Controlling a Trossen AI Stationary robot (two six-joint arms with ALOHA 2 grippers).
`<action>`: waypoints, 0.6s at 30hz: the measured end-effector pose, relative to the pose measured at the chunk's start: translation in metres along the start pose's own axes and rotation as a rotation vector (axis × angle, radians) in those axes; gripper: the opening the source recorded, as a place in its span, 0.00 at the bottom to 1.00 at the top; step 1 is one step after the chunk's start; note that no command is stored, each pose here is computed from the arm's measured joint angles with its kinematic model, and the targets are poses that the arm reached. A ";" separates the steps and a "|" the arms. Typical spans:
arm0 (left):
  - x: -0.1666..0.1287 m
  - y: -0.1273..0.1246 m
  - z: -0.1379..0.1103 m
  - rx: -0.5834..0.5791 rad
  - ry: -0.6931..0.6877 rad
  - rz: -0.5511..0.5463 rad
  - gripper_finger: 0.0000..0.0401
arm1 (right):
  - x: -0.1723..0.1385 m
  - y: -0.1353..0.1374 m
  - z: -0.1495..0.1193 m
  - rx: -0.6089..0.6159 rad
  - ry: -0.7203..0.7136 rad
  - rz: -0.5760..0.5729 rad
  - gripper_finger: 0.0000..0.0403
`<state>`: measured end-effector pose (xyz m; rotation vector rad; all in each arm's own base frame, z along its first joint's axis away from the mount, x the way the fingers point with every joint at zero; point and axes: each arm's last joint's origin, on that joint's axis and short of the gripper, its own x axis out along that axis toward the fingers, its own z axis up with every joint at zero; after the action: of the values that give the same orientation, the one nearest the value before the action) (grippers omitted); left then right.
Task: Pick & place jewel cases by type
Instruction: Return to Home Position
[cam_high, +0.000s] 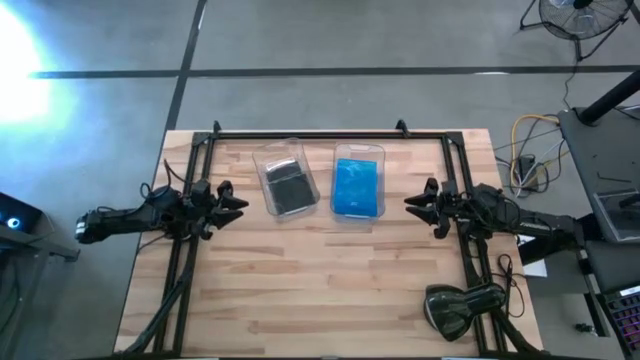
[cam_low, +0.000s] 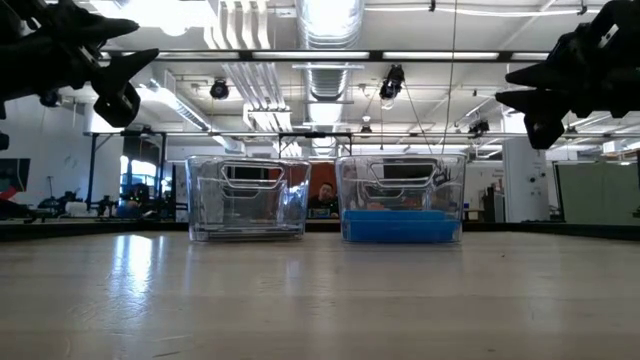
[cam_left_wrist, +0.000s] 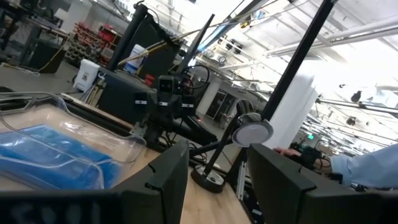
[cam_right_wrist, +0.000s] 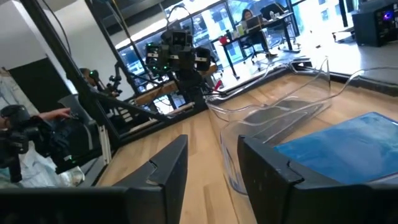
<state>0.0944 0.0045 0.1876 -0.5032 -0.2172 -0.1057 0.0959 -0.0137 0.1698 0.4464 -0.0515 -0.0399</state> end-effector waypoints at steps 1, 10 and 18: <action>0.000 0.000 0.000 0.000 0.000 0.000 0.37 | 0.000 0.000 0.000 0.000 0.000 0.000 0.33; 0.000 0.001 -0.002 -0.003 0.018 0.012 0.37 | 0.000 0.000 0.000 0.000 0.000 0.000 0.34; 0.000 0.004 -0.006 -0.010 0.066 0.040 0.37 | 0.001 -0.001 -0.001 0.002 0.014 -0.007 0.33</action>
<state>0.0958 0.0048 0.1802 -0.5127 -0.1423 -0.0842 0.0969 -0.0139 0.1686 0.4493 -0.0363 -0.0437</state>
